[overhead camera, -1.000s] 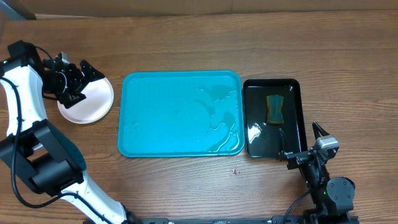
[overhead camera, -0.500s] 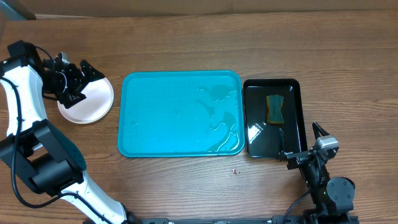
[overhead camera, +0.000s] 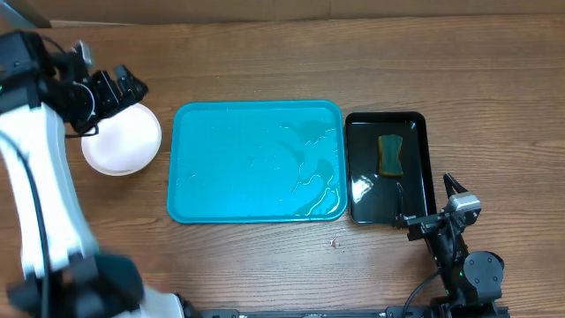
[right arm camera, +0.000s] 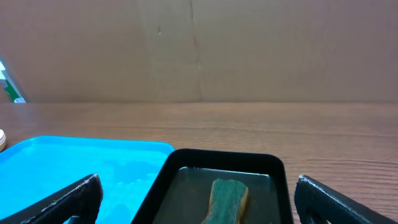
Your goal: Clean dirty plates on tray and stack at the side
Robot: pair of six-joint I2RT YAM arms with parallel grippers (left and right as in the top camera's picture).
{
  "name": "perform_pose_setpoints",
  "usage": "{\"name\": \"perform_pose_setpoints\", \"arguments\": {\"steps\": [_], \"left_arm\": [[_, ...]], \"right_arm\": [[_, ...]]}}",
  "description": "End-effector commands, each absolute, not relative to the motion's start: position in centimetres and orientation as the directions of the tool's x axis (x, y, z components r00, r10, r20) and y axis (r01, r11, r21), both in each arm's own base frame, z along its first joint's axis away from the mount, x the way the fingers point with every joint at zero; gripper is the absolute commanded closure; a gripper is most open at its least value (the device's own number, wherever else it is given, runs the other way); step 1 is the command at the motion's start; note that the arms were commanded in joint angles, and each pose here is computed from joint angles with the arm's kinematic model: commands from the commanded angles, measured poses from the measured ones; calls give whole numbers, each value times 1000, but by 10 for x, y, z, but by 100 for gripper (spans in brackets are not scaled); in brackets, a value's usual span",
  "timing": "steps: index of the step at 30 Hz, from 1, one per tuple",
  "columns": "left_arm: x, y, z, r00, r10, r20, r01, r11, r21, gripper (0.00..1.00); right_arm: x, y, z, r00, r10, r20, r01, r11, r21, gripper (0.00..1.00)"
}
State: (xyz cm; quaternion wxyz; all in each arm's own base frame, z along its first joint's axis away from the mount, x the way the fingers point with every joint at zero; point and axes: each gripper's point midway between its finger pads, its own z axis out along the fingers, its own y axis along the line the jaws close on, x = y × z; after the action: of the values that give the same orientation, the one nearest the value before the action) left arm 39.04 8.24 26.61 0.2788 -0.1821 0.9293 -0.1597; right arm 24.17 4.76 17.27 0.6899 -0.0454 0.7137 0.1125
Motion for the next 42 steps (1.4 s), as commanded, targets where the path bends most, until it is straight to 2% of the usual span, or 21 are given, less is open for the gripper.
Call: {"name": "perform_pose_setpoints", "arguments": {"steps": [1, 7, 11, 14, 19, 23, 26, 30, 34, 36, 39, 42], "left_arm": [[353, 68, 340, -679, -334, -654, -185, 939, -288, 0], [304, 13, 405, -563, -216, -798, -17, 968, -250, 0], [270, -4, 421, -496, -102, -862, 43, 989, -141, 0], [245, -13, 413, -488, -85, -869, 65, 989, -133, 0], [208, -17, 366, -523, -88, -848, 65, 988, -143, 0], [193, -19, 336, -476, -107, -873, 65, 986, -156, 0], [193, -24, 333, -343, -102, -934, 112, 983, -148, 0], [193, -31, 357, -63, -89, -994, 187, 977, -99, 0], [183, -33, 390, 244, -99, -965, 219, 975, -45, 0], [178, -33, 398, 358, -92, -929, 220, 975, -12, 0], [172, -32, 396, 464, -82, -882, 213, 977, 22, 0], [176, -29, 380, 495, -93, -864, 206, 978, 13, 0]], "right_arm": [[242, 47, 172, -38, 95, -995, -219, 971, 101, 0], [242, 47, 172, -38, 95, -995, -218, 971, 101, 0], [242, 47, 172, -38, 95, -995, -219, 971, 101, 0], [242, 47, 172, -38, 95, -995, -218, 971, 101, 0], [242, 47, 172, -38, 95, -995, -219, 971, 101, 0], [242, 47, 172, -38, 95, -995, -218, 971, 101, 0], [242, 47, 172, -38, 95, -995, -219, 970, 101, 0], [242, 47, 172, -38, 95, -995, -219, 971, 101, 0], [242, 47, 172, -38, 95, -995, -219, 971, 101, 0], [242, 47, 172, -38, 95, -995, -218, 971, 101, 0], [242, 47, 172, -38, 95, -995, -219, 971, 101, 0], [242, 47, 172, -38, 95, -995, -219, 971, 101, 0]]}}
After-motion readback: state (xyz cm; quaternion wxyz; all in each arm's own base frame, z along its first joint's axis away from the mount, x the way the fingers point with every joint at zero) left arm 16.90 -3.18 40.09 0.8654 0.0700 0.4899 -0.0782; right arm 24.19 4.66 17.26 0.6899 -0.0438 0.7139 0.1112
